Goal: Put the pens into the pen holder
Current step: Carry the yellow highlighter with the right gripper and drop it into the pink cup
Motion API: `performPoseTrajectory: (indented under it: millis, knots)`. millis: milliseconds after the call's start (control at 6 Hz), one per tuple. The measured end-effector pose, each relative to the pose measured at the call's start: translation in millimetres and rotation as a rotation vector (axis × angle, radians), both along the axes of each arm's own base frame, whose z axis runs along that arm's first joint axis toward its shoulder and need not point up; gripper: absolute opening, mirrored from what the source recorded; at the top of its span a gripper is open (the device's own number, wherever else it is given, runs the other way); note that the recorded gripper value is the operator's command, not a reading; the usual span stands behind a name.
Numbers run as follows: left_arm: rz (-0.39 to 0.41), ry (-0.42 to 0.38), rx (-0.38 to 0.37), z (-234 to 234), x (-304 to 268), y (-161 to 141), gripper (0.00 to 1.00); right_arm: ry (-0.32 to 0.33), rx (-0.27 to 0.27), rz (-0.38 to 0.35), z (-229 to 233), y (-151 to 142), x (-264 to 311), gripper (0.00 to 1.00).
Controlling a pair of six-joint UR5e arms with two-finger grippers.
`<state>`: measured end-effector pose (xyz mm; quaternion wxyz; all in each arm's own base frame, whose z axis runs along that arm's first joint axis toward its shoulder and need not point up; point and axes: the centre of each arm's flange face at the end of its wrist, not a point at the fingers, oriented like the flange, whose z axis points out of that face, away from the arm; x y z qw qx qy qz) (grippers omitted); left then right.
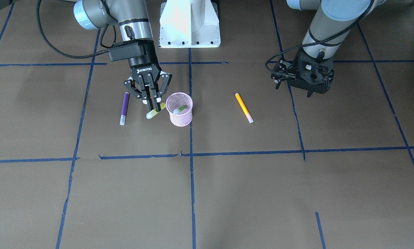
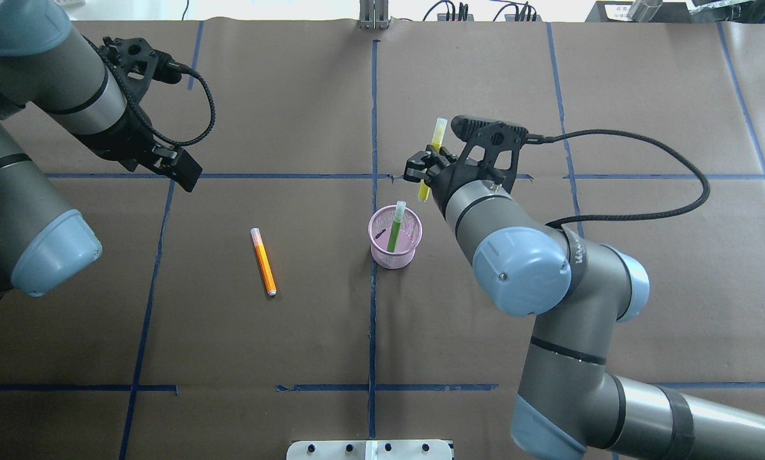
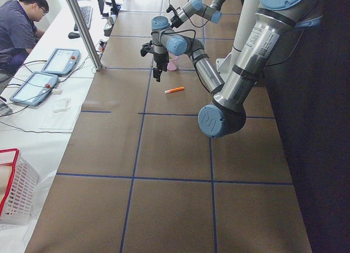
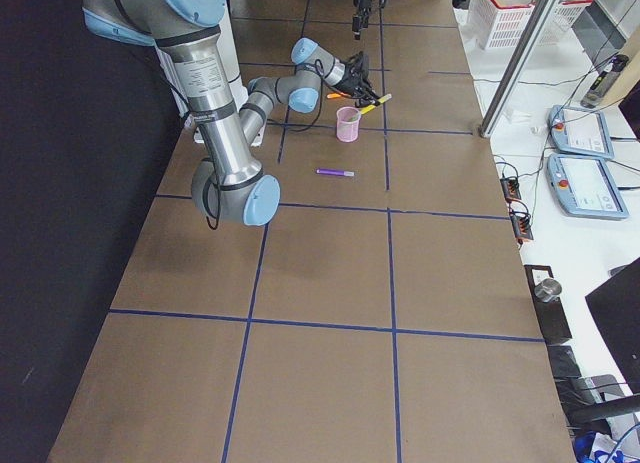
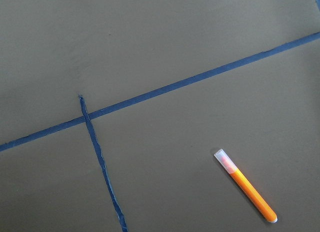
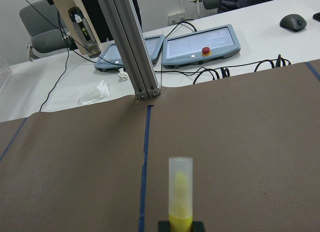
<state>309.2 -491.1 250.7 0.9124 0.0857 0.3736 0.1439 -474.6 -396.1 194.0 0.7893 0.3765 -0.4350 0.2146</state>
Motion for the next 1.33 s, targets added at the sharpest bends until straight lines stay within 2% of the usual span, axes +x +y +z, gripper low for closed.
performPoseTrajectory:
  millis: [833,1000,1167,1333]
  knots:
    - [-0.007,0.003,-0.005,-1.4,2.3,-1.5,1.0,0.041,0.015,0.054,12.8,35.0,-65.6,0.0]
    - [-0.008,0.003,-0.006,-1.2,2.3,-1.6,1.0,0.043,0.018,0.048,13.0,41.1,-72.4,0.32]
    - [-0.008,0.003,-0.007,-1.1,2.4,-1.7,1.0,0.038,0.021,0.041,10.8,47.7,-76.2,0.99]
    - [-0.008,0.003,-0.007,-1.4,2.4,-1.7,1.0,0.031,0.024,0.037,7.4,51.4,-77.7,1.0]
